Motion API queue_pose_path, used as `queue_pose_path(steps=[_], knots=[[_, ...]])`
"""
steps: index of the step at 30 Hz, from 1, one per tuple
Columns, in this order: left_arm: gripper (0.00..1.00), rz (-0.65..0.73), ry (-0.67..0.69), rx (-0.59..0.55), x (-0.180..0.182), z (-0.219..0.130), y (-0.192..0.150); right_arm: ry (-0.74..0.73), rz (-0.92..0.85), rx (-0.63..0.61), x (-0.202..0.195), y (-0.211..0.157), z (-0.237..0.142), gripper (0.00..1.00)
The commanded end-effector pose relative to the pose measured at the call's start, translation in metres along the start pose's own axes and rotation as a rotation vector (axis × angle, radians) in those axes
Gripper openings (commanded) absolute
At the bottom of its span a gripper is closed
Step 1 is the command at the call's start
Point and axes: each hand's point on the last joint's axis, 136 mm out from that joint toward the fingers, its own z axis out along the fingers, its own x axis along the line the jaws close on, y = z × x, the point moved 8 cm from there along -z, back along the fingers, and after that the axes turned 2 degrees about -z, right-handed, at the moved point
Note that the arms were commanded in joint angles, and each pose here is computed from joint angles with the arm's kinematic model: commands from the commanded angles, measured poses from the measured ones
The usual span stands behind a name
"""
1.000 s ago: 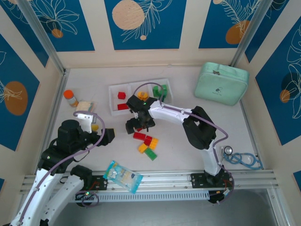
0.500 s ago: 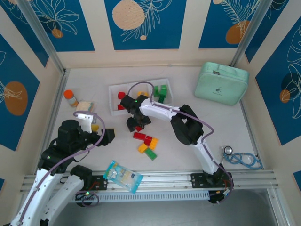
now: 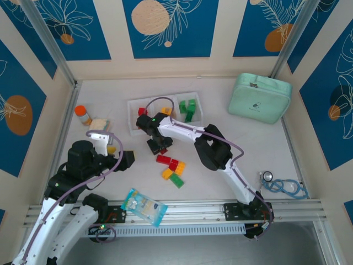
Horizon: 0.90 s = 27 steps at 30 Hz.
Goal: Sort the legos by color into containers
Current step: Pick up the lego from the center of the table, then place the lego in the container.
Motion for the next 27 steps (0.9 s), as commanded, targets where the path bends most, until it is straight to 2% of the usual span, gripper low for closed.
queue_pose_path(steps=[1, 5, 8, 10, 16, 23, 27], knots=[[0.99, 0.015, -0.016, -0.016, 0.0, 0.0, 0.0, -0.02, -0.031, 0.029, 0.006, -0.003, 0.003, 0.43], [0.99, 0.014, -0.015, -0.017, 0.0, 0.0, 0.0, -0.019, -0.05, 0.019, 0.011, 0.001, -0.003, 0.38], [0.99, 0.015, -0.015, -0.015, 0.0, 0.0, 0.0, -0.004, -0.063, -0.012, 0.014, 0.003, -0.018, 0.37], [0.99, 0.016, -0.015, -0.017, 0.0, 0.0, 0.0, 0.022, -0.06, -0.039, 0.015, 0.006, -0.032, 0.33], [0.99, 0.018, -0.012, -0.023, 0.0, -0.001, 0.001, 0.122, -0.029, -0.17, 0.015, 0.014, -0.084, 0.25], [0.99, 0.022, -0.004, -0.049, 0.001, -0.006, 0.001, 0.217, 0.005, -0.346, 0.007, 0.03, -0.143, 0.25], [0.99, 0.02, -0.01, -0.037, 0.0, -0.004, 0.001, 0.243, 0.039, -0.437, -0.001, 0.045, -0.159, 0.24]])
